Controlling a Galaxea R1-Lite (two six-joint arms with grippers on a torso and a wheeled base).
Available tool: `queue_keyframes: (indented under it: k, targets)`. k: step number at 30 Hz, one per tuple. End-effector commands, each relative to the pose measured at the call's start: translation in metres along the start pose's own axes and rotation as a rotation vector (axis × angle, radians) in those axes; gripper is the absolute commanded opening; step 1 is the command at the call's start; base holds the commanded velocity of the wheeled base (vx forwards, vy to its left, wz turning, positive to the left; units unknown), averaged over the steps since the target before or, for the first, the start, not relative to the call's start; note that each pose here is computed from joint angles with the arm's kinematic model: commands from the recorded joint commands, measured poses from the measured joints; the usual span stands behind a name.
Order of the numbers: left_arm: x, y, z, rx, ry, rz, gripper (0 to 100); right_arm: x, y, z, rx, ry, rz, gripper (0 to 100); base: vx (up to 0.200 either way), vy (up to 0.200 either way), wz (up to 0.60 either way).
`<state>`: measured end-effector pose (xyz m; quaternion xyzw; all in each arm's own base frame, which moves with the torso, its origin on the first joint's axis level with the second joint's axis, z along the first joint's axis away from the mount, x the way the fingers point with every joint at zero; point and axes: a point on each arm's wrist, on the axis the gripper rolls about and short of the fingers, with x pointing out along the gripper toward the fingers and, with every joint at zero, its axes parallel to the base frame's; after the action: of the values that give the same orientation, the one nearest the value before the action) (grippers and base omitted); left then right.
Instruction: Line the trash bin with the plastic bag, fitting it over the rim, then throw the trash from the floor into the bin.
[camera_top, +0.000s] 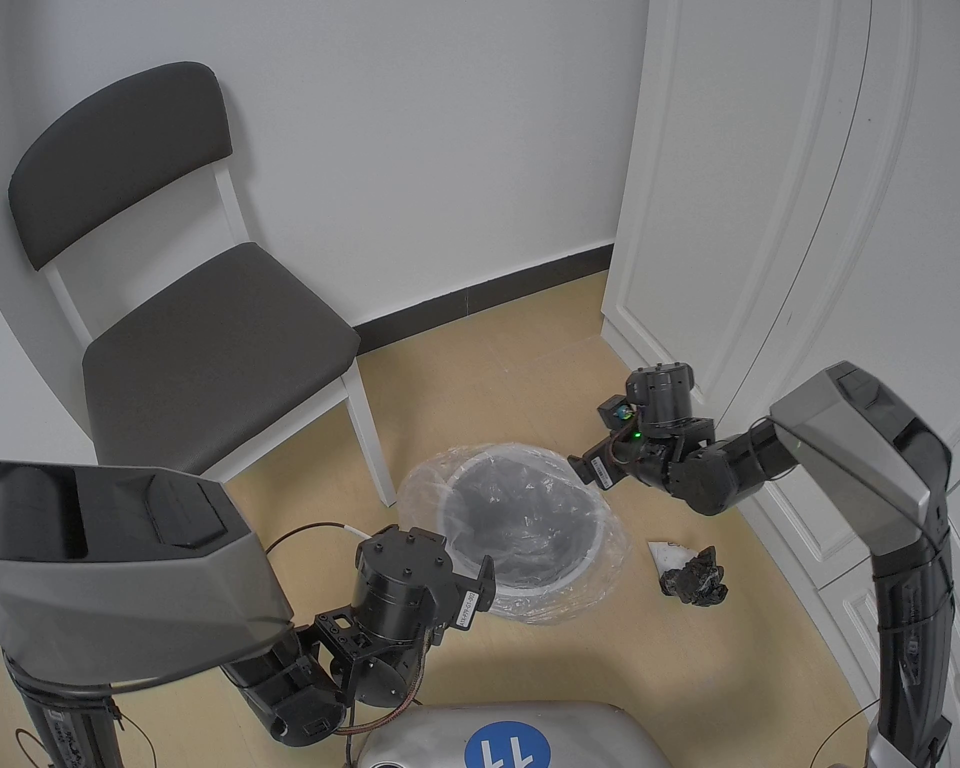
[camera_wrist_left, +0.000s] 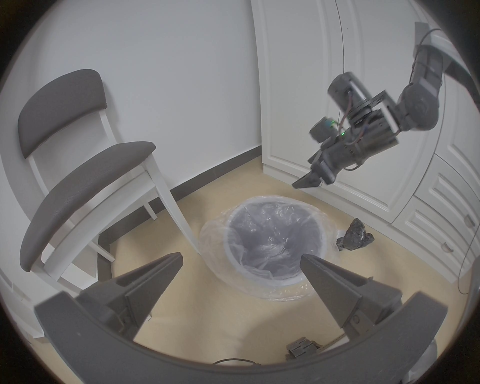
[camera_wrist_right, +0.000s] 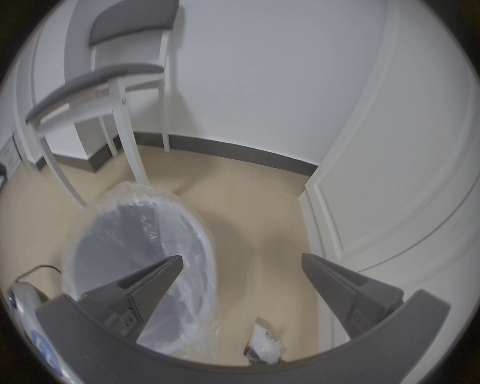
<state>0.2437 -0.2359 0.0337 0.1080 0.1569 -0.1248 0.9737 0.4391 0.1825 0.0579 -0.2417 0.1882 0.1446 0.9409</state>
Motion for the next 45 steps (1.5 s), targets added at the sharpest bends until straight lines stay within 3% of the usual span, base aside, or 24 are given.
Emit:
queue_keyframes:
  k: [1,19,23,38,43,45]
  targets:
    - [-0.011,0.008,0.018,-0.022,-0.048,0.003,100,0.043,0.041,-0.022,-0.119,0.067,0.009,100,0.000,0.000,0.00]
    - [-0.013,0.011,0.018,-0.012,-0.048,0.009,100,0.058,0.042,-0.015,-0.114,0.030,-0.027,100,0.000,0.000,0.00]
    - [-0.013,0.012,0.018,-0.013,-0.048,0.012,100,0.064,0.029,-0.008,-0.100,0.012,-0.098,100,0.000,0.000,0.00]
    - [-0.013,0.012,0.018,-0.012,-0.047,0.012,100,0.059,0.004,0.003,-0.035,-0.024,-0.146,100,0.000,0.000,0.00]
    - [-0.012,0.011,0.016,-0.009,-0.041,0.010,100,0.064,-0.009,0.004,0.055,-0.047,-0.154,100,0.000,0.000,0.00]
    - [-0.011,0.011,0.015,-0.007,-0.039,0.010,100,0.068,-0.009,0.001,0.131,-0.062,-0.110,100,0.000,0.000,0.00]
